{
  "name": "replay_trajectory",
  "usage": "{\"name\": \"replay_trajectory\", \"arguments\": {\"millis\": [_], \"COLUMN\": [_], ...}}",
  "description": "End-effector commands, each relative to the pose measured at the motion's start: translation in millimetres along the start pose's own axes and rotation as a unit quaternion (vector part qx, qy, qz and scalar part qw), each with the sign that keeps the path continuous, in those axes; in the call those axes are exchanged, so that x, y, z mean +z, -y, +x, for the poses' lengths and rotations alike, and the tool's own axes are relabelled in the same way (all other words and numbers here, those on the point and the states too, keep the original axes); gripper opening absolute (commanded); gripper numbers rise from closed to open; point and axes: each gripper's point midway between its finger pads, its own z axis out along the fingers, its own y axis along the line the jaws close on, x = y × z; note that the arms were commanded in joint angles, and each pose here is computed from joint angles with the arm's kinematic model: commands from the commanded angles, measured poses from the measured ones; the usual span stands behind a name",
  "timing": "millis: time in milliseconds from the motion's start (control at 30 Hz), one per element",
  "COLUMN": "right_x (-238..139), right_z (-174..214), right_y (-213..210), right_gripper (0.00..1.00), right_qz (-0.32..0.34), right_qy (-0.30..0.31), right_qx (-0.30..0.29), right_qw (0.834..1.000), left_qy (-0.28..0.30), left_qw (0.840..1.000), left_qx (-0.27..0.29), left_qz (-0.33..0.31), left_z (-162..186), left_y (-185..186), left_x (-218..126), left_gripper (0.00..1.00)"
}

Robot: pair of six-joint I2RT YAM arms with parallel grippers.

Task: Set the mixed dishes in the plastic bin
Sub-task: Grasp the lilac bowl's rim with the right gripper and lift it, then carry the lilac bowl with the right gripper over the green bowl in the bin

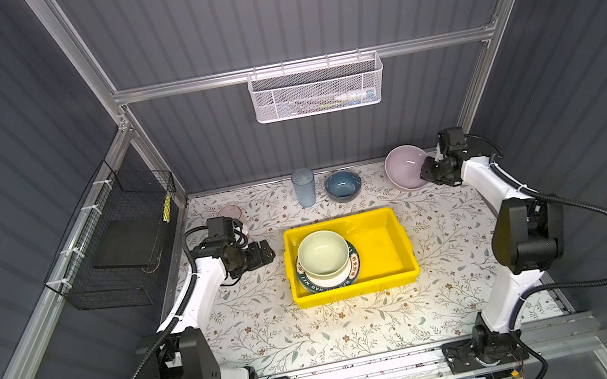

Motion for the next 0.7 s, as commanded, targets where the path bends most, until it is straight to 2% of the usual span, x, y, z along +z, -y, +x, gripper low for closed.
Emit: {"name": "replay_trajectory", "arguments": {"millis": [0, 200, 367, 667], "right_x": [-36, -69, -95, -115], "right_z": [-12, 19, 50, 108], "right_y": [-34, -86, -134, -182], "right_gripper": [0.0, 0.0, 0.0, 0.01], "right_qz": [-0.048, -0.088, -0.145, -0.182], "right_qy": [0.034, 0.024, 0.006, -0.04], "right_qx": [-0.038, -0.121, -0.179, -0.263], "right_qw": [0.998, 0.988, 0.973, 0.947], "left_qy": [0.012, 0.018, 0.023, 0.033], "left_qw": [1.0, 1.0, 1.0, 0.999], "left_qx": [0.005, 0.014, 0.016, 0.021], "left_qz": [-0.004, 0.0, -0.001, 0.004], "left_z": [-1, -2, -2, -4], "left_y": [-2, 0, -1, 2], "left_x": [-8, -9, -11, -15], "left_gripper": [0.95, 0.96, 0.96, 0.97]}}
